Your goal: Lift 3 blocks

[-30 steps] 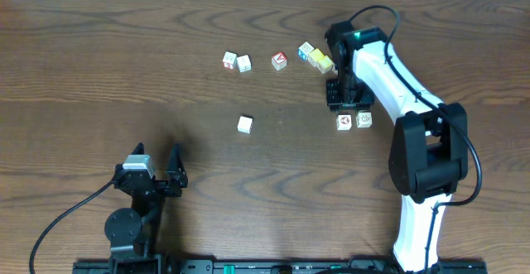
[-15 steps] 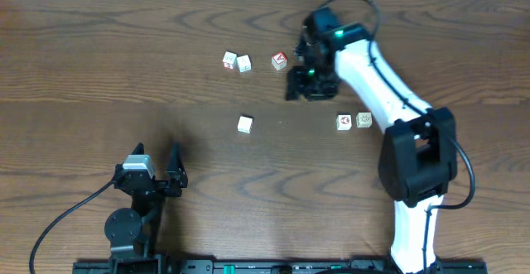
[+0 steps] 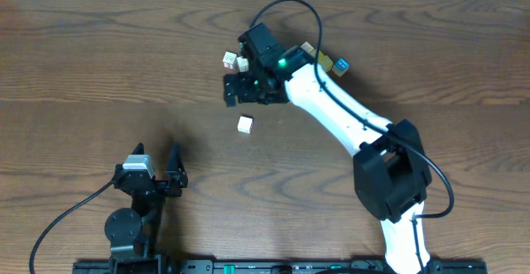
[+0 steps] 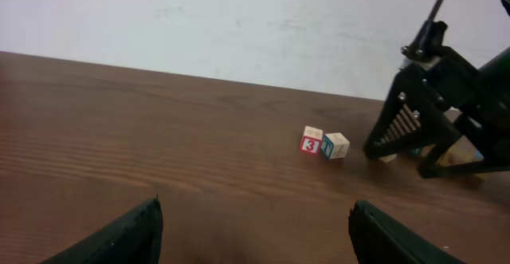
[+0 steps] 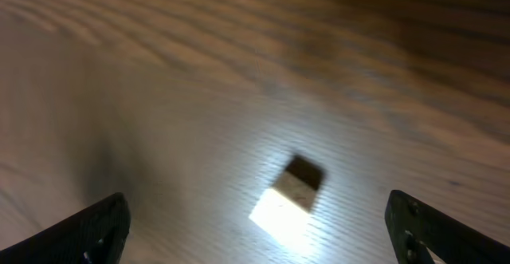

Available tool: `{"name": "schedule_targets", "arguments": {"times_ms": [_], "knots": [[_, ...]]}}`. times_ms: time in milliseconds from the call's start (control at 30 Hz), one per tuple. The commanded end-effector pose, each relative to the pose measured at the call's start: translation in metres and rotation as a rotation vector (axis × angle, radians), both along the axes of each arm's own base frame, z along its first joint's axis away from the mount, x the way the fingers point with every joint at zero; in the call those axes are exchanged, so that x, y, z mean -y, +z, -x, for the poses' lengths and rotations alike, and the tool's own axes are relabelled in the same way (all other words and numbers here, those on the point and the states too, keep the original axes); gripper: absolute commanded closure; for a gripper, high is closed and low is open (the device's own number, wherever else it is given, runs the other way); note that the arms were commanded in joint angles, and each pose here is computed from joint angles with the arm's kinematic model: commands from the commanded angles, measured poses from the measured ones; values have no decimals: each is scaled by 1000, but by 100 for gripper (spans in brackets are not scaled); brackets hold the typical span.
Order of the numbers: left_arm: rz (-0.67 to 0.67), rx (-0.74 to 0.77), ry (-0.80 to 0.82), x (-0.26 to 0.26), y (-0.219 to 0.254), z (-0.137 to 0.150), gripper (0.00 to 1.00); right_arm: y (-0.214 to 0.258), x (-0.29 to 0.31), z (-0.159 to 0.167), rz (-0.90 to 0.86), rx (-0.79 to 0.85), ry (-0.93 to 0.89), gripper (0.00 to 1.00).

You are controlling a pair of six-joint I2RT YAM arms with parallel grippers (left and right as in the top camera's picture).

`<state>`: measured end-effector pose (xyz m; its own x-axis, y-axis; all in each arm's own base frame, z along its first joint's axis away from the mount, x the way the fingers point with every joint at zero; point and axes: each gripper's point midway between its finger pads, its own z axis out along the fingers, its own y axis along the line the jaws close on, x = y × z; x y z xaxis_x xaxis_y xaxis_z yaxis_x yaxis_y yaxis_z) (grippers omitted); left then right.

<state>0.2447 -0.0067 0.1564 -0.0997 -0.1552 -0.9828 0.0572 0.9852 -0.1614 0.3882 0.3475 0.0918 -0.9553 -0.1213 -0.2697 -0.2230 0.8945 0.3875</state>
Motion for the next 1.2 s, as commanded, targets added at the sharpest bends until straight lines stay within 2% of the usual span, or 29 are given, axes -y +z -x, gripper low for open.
{"name": "schedule_targets", "arguments": {"times_ms": [0,333,567,1167], "knots": [[12,-49,-18,3,-16,1,25,-4,-13,3,14,23,0,1],[12,-49,-18,3,-16,1,25,-5,-18,1,123,142,-23,1],[12,-49,-18,3,-16,1,25,-9,-2,-1,179,128,-161,1],[12,-49,-18,3,-16,1,25,-11,4,2,211,122,-167,1]]}}
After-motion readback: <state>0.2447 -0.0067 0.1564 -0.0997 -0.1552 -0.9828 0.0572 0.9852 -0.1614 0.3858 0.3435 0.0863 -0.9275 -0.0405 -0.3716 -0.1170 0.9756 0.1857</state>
